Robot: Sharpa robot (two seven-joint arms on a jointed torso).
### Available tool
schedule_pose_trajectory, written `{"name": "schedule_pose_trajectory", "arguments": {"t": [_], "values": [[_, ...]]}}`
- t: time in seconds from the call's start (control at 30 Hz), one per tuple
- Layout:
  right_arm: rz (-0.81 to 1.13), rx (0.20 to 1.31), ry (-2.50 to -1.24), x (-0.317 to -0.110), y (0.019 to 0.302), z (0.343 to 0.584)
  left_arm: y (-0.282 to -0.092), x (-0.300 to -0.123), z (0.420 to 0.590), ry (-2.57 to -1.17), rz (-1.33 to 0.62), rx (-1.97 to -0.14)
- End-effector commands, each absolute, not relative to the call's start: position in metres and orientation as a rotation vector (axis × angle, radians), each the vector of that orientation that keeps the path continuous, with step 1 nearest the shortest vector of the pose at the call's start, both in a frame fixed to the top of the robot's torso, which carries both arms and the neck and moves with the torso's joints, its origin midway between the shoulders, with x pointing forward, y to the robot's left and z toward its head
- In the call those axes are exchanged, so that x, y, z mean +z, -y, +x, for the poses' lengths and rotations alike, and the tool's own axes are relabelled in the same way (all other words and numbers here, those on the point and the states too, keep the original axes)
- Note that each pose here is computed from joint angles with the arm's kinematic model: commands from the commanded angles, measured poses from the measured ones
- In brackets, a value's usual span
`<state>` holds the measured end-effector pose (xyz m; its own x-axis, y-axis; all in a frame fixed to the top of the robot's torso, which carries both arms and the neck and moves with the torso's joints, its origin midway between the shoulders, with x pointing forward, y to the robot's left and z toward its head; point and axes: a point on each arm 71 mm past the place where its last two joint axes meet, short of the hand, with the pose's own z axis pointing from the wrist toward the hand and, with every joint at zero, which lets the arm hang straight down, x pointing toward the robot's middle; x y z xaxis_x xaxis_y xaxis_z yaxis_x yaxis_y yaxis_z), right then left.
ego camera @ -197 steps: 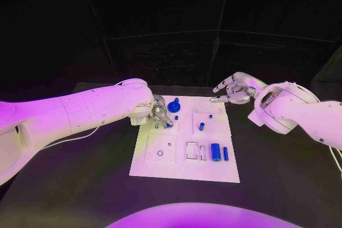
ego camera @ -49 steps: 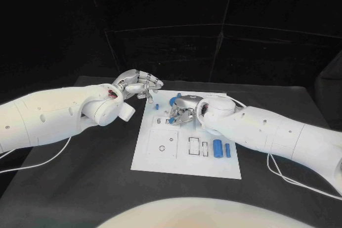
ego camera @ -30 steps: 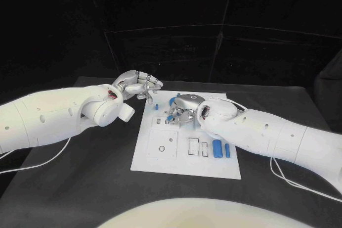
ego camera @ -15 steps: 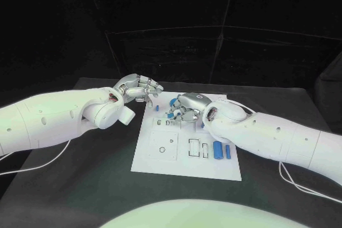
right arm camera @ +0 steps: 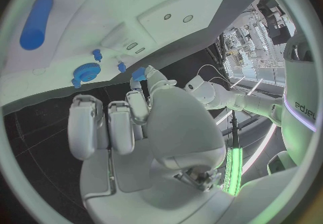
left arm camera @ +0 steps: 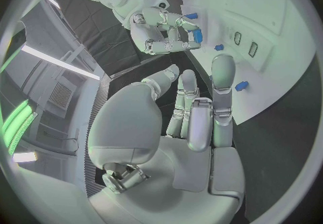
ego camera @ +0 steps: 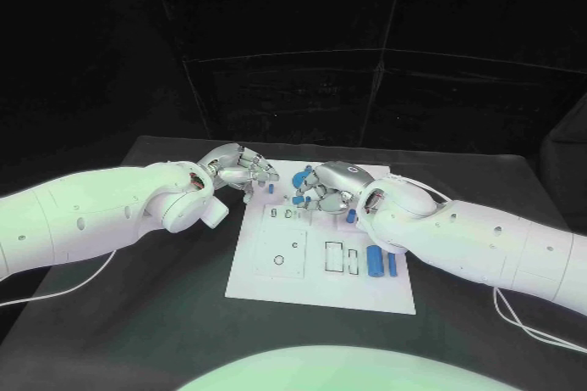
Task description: Assemble the parts on the task board
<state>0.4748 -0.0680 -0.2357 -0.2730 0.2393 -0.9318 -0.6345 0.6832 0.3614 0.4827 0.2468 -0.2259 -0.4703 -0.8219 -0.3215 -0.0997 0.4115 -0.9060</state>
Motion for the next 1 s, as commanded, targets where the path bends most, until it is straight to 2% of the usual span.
{"name": "schedule_pose_trajectory", "arguments": {"t": [0.03,0.5,1.0], "values": [[-0.296,0.853,-1.614,-0.229,0.074,0.470,-0.243,-0.234,0.478,-1.950,-0.653,-1.017],[-0.329,0.792,-1.651,-0.230,0.078,0.466,-0.230,-0.243,0.474,-2.010,-0.583,-0.979],[-0.332,0.798,-1.619,-0.226,0.073,0.462,-0.223,-0.245,0.475,-2.018,-0.585,-0.963]]}}
